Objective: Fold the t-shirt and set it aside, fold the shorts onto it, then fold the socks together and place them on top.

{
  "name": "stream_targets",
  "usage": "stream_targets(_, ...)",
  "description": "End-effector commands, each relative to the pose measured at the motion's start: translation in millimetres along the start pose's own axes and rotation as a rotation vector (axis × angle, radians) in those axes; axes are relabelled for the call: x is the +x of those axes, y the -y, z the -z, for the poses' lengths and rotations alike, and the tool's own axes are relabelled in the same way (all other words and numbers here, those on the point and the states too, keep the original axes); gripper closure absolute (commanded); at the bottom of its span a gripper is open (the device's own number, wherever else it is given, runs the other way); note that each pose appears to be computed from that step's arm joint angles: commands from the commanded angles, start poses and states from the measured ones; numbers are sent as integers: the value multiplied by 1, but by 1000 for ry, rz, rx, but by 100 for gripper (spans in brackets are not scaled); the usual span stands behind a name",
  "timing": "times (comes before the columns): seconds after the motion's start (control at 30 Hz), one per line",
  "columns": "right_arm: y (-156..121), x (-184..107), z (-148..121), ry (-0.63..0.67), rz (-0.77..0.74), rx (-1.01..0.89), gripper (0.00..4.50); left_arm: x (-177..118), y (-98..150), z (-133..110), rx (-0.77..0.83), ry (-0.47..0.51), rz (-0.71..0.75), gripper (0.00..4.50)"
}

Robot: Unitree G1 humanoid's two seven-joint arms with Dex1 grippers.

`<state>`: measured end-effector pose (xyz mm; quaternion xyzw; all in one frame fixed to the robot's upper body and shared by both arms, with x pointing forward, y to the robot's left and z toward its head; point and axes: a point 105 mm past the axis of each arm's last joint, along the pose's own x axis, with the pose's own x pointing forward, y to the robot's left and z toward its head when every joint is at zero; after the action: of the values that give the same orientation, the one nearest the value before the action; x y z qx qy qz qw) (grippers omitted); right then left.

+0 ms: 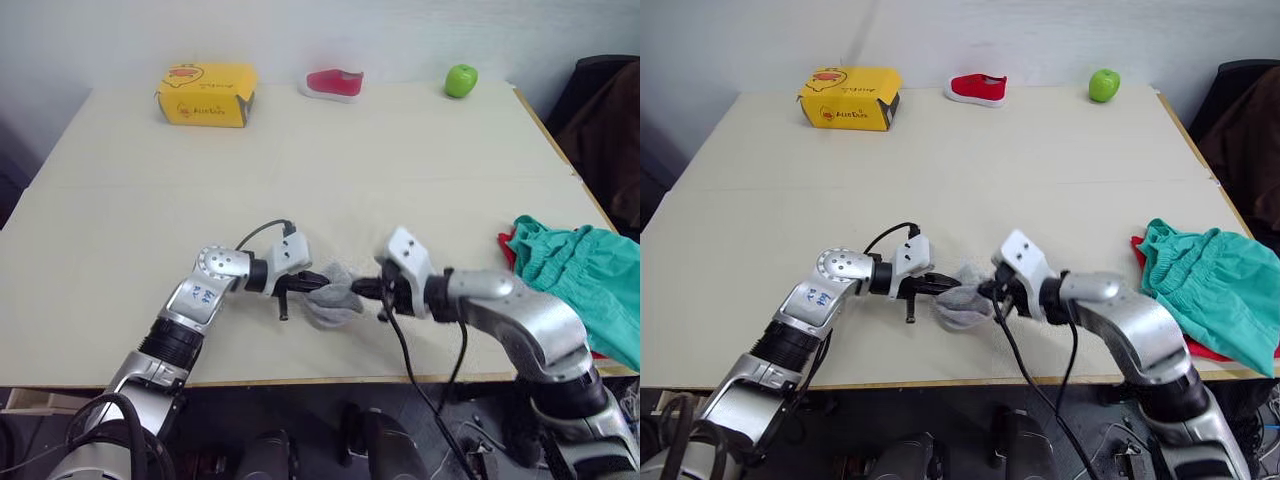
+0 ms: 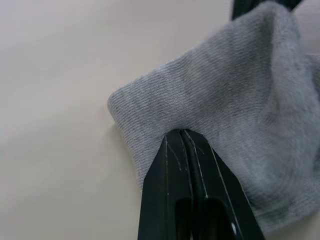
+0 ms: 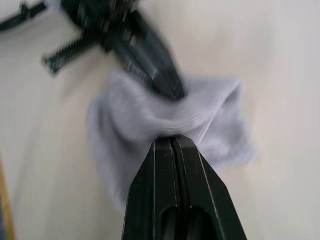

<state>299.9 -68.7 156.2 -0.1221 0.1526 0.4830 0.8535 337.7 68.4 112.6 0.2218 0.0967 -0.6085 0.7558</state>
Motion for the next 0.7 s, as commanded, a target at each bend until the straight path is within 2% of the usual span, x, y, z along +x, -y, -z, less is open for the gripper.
stream_targets(0.03,0,13,0,11,8,8,450,2,6,11,-4,-43,4,446)
stream_targets(0.2,-3,31,27,-55,11,49,450,3,8,11,-9,-40,-4,446)
stream_targets(0.33,-2,19,42,-95,32,17,450,3,10,12,-8,-42,-7,446)
stream_targets(0.53,23,-22,18,-31,143,12,450,3,9,11,-1,-38,-16,446)
stream_targets(0.6,23,-22,3,9,138,10,450,5,9,10,1,-36,-16,446)
stream_targets(0.7,10,-7,-20,80,69,33,450,6,10,10,5,-35,-14,446)
